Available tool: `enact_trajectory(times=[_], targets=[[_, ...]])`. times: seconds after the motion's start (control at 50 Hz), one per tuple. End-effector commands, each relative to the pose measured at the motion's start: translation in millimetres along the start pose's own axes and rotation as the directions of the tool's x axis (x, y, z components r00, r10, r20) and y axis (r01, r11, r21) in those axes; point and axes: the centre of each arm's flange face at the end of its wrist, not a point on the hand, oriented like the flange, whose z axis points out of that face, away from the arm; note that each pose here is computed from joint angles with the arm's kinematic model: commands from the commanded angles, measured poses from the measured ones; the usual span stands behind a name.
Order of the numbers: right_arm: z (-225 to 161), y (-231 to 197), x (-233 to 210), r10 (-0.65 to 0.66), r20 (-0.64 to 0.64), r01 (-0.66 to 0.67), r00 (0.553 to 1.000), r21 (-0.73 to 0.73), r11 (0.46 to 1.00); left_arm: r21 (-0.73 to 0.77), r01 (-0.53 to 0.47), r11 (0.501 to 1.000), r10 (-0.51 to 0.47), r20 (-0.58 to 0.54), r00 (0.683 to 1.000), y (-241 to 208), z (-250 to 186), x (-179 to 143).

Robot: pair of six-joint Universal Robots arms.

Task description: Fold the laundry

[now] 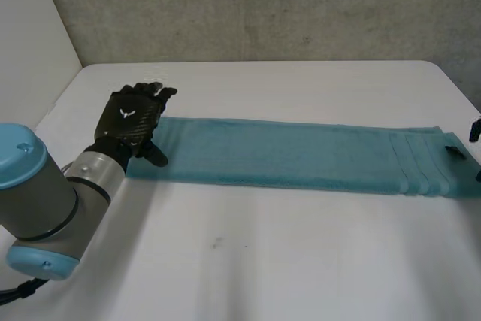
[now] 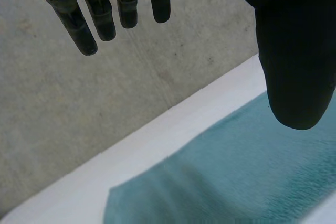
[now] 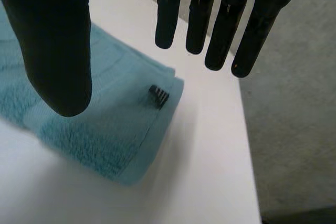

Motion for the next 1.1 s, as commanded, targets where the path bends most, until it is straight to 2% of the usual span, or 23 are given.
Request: enact_trajectory(times=[0.02, 0.34, 0.9, 0.94, 1.0, 1.04, 1.1], targets=[[17.9, 25.5, 2.6, -0.005, 0.056, 0.004, 0.998, 0.006, 1.0, -0.019, 0.007, 1.0, -0.008, -0.004, 1.0, 8.4, -0.4, 1.4], [26.6, 35.4, 6.1, -0.086, -0.018, 0.086, 0.996, 0.009, 0.996, -0.051, 0.014, 0.999, -0.014, -0.007, 1.0, 17.5, -4.8, 2.8], [49.9, 59.5, 5.9, -0.073, -0.01, 0.073, 0.997, -0.021, 0.997, -0.066, 0.015, 0.998, -0.016, -0.013, 1.0, 21.6, -6.0, 5.2], [51.3, 58.6, 9.4, -0.077, -0.033, 0.076, 0.996, -0.017, 0.997, -0.066, 0.015, 0.998, -0.016, -0.013, 1.0, 21.5, -6.4, 5.3], [53.5, 57.7, 22.1, -0.097, -0.135, 0.094, 0.986, -0.03, 0.995, -0.069, 0.016, 0.997, -0.017, -0.012, 1.0, 22.2, -7.2, 5.0], [54.2, 55.0, 33.3, -0.122, -0.229, 0.115, 0.966, -0.042, 0.992, -0.07, 0.017, 0.997, -0.018, -0.012, 1.0, 22.6, -7.6, 5.1], [55.5, 52.8, 42.0, -0.16, -0.296, 0.151, 0.942, -0.055, 0.987, -0.069, 0.017, 0.997, -0.018, -0.013, 1.0, 22.0, -7.7, 5.6]])
